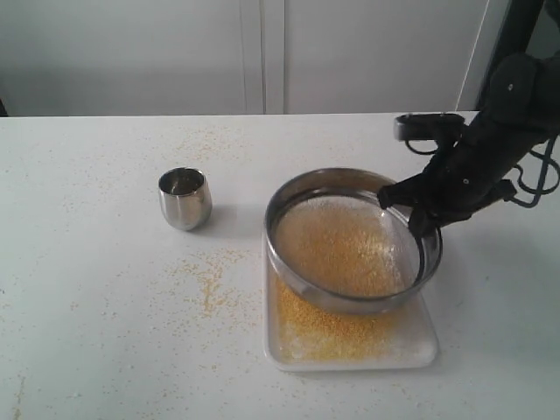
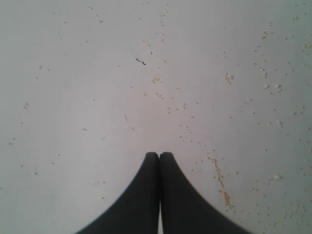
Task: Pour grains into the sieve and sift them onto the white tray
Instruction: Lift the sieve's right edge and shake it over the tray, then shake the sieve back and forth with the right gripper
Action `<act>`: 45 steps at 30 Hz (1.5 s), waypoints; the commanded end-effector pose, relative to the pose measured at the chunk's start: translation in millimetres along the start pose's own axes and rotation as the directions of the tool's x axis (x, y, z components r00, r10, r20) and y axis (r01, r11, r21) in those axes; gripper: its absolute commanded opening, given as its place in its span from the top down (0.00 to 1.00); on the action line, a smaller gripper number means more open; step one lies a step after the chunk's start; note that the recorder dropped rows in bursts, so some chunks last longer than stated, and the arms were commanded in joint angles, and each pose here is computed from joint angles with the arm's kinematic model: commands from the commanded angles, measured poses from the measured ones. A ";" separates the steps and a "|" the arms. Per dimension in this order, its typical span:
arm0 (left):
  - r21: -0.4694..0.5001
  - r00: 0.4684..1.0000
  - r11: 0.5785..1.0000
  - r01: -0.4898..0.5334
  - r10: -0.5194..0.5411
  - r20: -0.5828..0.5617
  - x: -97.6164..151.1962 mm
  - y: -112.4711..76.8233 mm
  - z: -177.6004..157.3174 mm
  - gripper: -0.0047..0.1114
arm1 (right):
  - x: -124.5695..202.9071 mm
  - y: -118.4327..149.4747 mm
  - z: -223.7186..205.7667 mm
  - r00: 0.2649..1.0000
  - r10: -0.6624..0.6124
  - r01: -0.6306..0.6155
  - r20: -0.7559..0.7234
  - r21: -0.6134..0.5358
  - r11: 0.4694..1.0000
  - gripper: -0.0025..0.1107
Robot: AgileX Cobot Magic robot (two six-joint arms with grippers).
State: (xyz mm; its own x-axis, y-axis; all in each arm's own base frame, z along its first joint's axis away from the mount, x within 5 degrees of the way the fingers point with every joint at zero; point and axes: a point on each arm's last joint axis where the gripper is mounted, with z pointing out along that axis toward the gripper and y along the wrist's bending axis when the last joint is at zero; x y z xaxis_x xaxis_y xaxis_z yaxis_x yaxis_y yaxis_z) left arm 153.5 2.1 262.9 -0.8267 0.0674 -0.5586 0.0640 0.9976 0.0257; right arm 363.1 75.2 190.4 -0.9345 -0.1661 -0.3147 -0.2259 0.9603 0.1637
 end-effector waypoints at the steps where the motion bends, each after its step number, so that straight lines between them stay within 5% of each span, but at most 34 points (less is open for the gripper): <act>1: 0.004 1.000 1.000 0.008 -0.008 -0.008 2.8 -0.3 -0.4 0.96 | -0.5 15.3 -6.8 0.970 -0.241 0.241 0.014 -0.085 0.967 0.98; 2: 0.004 1.000 1.000 0.008 -0.008 -0.008 2.8 -0.3 -0.4 0.96 | 0.5 14.4 -6.8 0.954 -0.301 0.300 0.005 -0.078 0.951 0.98; 3: 0.004 1.000 1.000 0.008 -0.008 -0.008 2.8 -0.3 -0.4 0.96 | -1.1 10.6 -6.9 0.975 -0.224 0.224 0.012 -0.051 0.973 0.98; 6: 0.004 1.000 1.000 0.008 -0.008 -0.008 2.8 -0.3 -0.4 0.96 | -8.7 -1.7 -8.7 0.983 0.163 -0.161 0.081 -0.029 0.987 0.98; 9: 0.004 1.000 1.000 0.008 -0.008 -0.008 2.8 -0.3 -0.4 0.96 | -4.9 13.5 -7.2 0.998 -0.050 0.054 0.046 -0.082 0.995 0.98; 11: 0.004 1.000 1.000 0.008 -0.008 -0.008 2.8 -0.3 -0.4 0.96 | 0.5 16.8 -7.3 0.947 -0.320 0.319 0.011 -0.099 0.942 0.98; 12: 0.004 1.000 1.000 0.008 -0.008 -0.008 2.8 -0.3 -0.4 0.96 | -0.1 14.1 -7.3 0.949 -0.314 0.314 0.011 -0.079 0.946 0.98; 13: 0.004 1.000 1.000 0.008 -0.008 -0.008 2.8 -0.3 -0.4 0.96 | -2.7 6.4 -7.5 0.979 -0.203 0.204 0.026 -0.040 0.978 0.98; 14: 0.004 1.000 1.000 0.008 -0.008 -0.008 2.8 -0.3 -0.4 0.96 | -7.8 -4.4 -9.1 0.993 0.087 -0.086 0.074 -0.017 0.996 0.98; 15: 0.004 1.000 1.000 0.008 -0.008 -0.008 2.8 -0.3 -0.4 0.96 | -8.1 -4.1 -9.2 0.990 0.116 -0.114 0.077 -0.026 0.993 0.98; 17: 0.004 1.000 1.000 0.008 -0.008 -0.008 2.8 -0.3 -0.4 0.96 | -2.8 8.7 -8.6 0.991 -0.131 0.133 0.030 -0.077 0.988 0.98; 18: 0.004 1.000 1.000 0.008 -0.008 -0.008 2.8 -0.3 -0.4 0.96 | 0.8 11.4 -8.8 0.936 -0.352 0.352 0.010 -0.096 0.931 0.98; 19: 0.004 1.000 1.000 0.008 -0.008 -0.008 2.8 -0.3 -0.4 0.96 | -0.7 8.8 -8.7 0.953 -0.302 0.303 0.022 -0.083 0.950 0.98; 20: 0.004 1.000 1.000 0.008 -0.008 -0.008 2.8 -0.3 -0.4 0.96 | -8.1 0.1 -10.0 0.997 0.018 -0.013 0.078 -0.064 0.998 0.98; 21: 0.004 1.000 1.000 0.008 -0.008 -0.008 2.8 -0.3 -0.4 0.96 | -9.1 0.6 -10.2 0.992 0.096 -0.089 0.084 -0.076 0.993 0.98; 24: 0.004 1.000 1.000 0.008 -0.008 -0.008 2.8 -0.3 -0.4 0.96 | -1.3 14.0 -10.2 0.952 -0.301 0.307 0.056 -0.162 0.938 0.98; 26: 0.004 1.000 1.000 0.008 -0.008 -0.008 2.8 -0.3 -0.4 0.96 | -6.1 -4.9 -10.1 0.994 0.089 -0.081 0.071 -0.102 0.991 0.98; 27: 0.004 1.000 1.000 0.008 -0.008 -0.008 2.8 -0.3 -0.4 0.96 | -6.3 -3.7 -9.9 0.985 0.155 -0.146 0.069 -0.129 0.981 0.98; 30: 0.004 1.000 1.000 0.008 -0.008 -0.008 2.8 -0.3 -0.4 0.96 | 3.6 16.3 -10.4 0.944 -0.325 0.330 0.060 -0.247 0.911 0.98; 32: 0.004 1.000 1.000 0.008 -0.008 -0.008 2.8 -0.3 -0.4 0.96 | -3.1 -2.5 -8.1 0.997 -0.006 0.018 0.082 -0.154 0.988 0.98; 34: 0.004 1.000 1.000 0.008 -0.008 -0.008 2.8 -0.3 -0.4 0.96 | -3.2 -5.7 -5.6 0.980 0.182 -0.167 0.086 -0.156 0.974 0.98; 38: 0.004 1.000 1.000 0.008 -0.008 -0.008 2.8 -0.3 -0.4 0.96 | 4.7 6.6 -4.2 0.968 -0.237 0.248 0.077 -0.189 0.950 0.98; 40: 0.004 1.000 1.000 0.008 -0.008 -0.008 2.8 -0.3 -0.4 0.96 | 1.2 -7.5 -5.3 0.997 -0.018 0.030 0.077 -0.146 0.989 0.98; 42: 0.004 1.000 1.000 0.008 -0.008 -0.008 2.8 -0.3 -0.4 0.96 | -0.3 -8.8 -5.9 0.982 0.179 -0.166 0.063 -0.168 0.972 0.98; 45: 0.004 1.000 1.000 0.008 -0.008 -0.008 2.8 -0.3 -0.4 0.96 | 4.7 9.7 -8.0 0.988 -0.138 0.150 0.063 -0.239 0.959 0.98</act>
State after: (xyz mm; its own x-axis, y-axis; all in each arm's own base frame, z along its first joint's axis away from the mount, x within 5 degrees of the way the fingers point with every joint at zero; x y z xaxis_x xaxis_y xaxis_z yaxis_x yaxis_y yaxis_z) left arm 153.5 2.1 262.9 -0.8267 0.0674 -0.5586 0.0640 0.9976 0.0257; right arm 360.0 72.3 187.4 -0.9231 -0.1549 -0.3520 -0.2734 0.9081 0.3173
